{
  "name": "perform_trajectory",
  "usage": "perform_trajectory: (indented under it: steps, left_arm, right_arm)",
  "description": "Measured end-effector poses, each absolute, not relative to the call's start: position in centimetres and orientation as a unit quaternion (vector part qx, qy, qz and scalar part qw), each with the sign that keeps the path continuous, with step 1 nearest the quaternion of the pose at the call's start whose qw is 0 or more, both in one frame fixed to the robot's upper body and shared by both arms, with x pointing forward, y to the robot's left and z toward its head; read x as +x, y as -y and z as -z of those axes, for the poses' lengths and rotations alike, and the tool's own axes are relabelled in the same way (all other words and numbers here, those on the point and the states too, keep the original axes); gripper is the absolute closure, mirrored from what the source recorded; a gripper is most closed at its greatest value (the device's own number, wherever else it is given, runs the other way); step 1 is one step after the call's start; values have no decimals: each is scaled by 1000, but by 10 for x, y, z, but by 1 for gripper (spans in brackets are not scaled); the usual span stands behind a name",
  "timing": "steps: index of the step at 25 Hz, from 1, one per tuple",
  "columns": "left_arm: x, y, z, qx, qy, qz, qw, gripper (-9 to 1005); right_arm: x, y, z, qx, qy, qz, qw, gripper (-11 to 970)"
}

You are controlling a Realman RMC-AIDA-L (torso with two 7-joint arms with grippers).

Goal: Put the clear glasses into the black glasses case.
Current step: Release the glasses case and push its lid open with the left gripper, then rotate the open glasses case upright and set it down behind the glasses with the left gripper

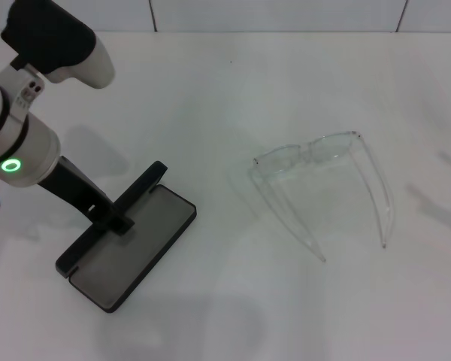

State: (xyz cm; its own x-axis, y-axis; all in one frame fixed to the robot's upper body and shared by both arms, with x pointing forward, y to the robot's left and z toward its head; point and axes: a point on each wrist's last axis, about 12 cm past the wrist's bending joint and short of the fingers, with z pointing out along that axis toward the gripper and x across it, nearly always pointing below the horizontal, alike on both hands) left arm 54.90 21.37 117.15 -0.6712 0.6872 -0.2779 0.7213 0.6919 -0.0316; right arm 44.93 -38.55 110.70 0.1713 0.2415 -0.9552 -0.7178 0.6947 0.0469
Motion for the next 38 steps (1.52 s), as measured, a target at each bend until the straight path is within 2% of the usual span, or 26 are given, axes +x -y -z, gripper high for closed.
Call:
perform_trajectory:
  steps: [7,10,20,27,38]
  left_arm:
    - [549,-209,-1176,387,-911,68,128,343]
    - [550,-209,-1174,387,-911,66,124,578]
    - [550,-209,-1175,389,-910,65,125,740]
    - [547,-199,-1183,432,-887,56,153,791]
    - [541,-157,-1186,581,-784,25,217,790]
  right_arm:
    - [450,385,-1107,-214,-553,-326,736,74]
    - [451,384,-1107,-214,-553,-327,737,74]
    - [452,385,-1108,-212,-553,-324,738,74]
    - [451,386,-1107,-210,-554,-322,739,74]
    - [426,398,-1105,-182,-546,-307,758,76]
